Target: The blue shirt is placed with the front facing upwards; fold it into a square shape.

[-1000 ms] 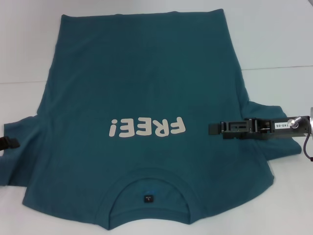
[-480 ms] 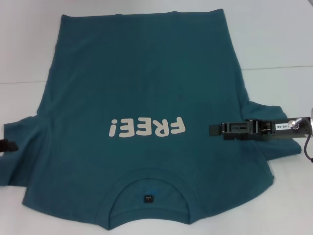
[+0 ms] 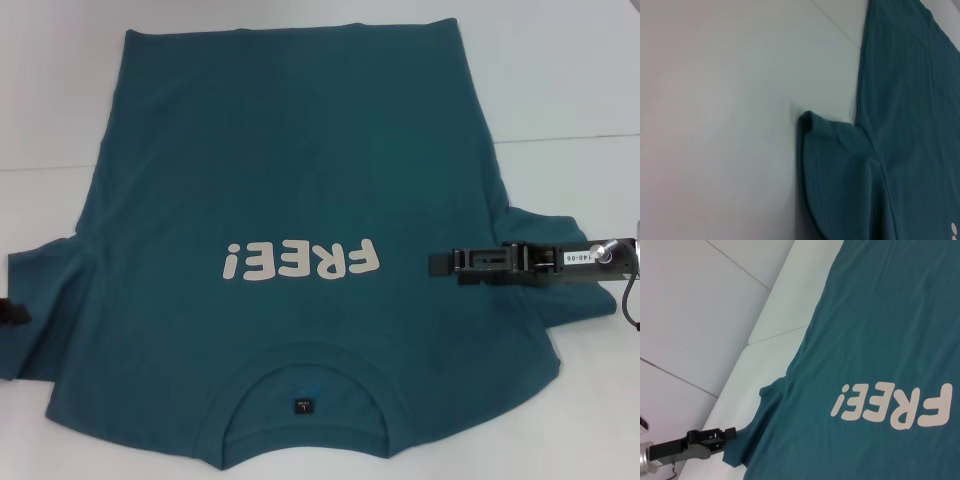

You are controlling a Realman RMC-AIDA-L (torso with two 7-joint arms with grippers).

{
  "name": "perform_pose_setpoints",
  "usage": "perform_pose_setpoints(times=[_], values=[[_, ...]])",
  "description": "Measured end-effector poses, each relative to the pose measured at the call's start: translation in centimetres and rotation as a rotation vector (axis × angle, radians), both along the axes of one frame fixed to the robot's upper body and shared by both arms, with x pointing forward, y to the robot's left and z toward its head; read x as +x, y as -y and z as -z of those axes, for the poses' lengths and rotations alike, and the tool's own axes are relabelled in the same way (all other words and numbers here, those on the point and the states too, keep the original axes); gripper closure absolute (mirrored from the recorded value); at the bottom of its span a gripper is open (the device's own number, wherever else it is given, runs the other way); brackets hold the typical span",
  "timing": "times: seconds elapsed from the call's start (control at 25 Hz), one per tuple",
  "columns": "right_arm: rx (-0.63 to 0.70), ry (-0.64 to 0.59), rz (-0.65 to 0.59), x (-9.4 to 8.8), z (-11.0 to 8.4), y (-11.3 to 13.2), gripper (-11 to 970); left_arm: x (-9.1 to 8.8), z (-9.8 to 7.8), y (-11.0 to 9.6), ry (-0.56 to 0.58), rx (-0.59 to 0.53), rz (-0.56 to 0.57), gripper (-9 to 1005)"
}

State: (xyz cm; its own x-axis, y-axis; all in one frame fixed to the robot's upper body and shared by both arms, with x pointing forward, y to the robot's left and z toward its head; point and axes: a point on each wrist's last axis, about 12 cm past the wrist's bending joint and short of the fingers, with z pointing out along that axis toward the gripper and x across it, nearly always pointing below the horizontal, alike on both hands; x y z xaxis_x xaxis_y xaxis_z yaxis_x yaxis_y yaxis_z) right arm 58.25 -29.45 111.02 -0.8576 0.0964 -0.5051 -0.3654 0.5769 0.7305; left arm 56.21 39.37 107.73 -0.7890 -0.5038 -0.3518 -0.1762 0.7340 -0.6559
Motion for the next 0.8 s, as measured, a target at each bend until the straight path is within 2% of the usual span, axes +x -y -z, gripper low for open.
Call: perform_pose_setpoints(times=[0.12,0.56,0.68,0.8], values=[[0.000,0.000,0.000,0.00,0.00,0.00,46,-0.04,0.00,0.04,0.001,0.000,0.006,615],[0.001,-0.001,0.001,0.00,-0.01,0.01,46,-0.17,0.02,0.12,0.013,0.010,0.034,857],[0.001,-0.001,0.002,0.00,-0.01,0.02,46,-0.12,-0.13,0.18,0.022,0.012,0.051,951],[0.003,-0.003,0.001,-0.03,0.05,-0.01,46,-0.02,-0.47,-0.20,0.032,0.015,0.035,951]])
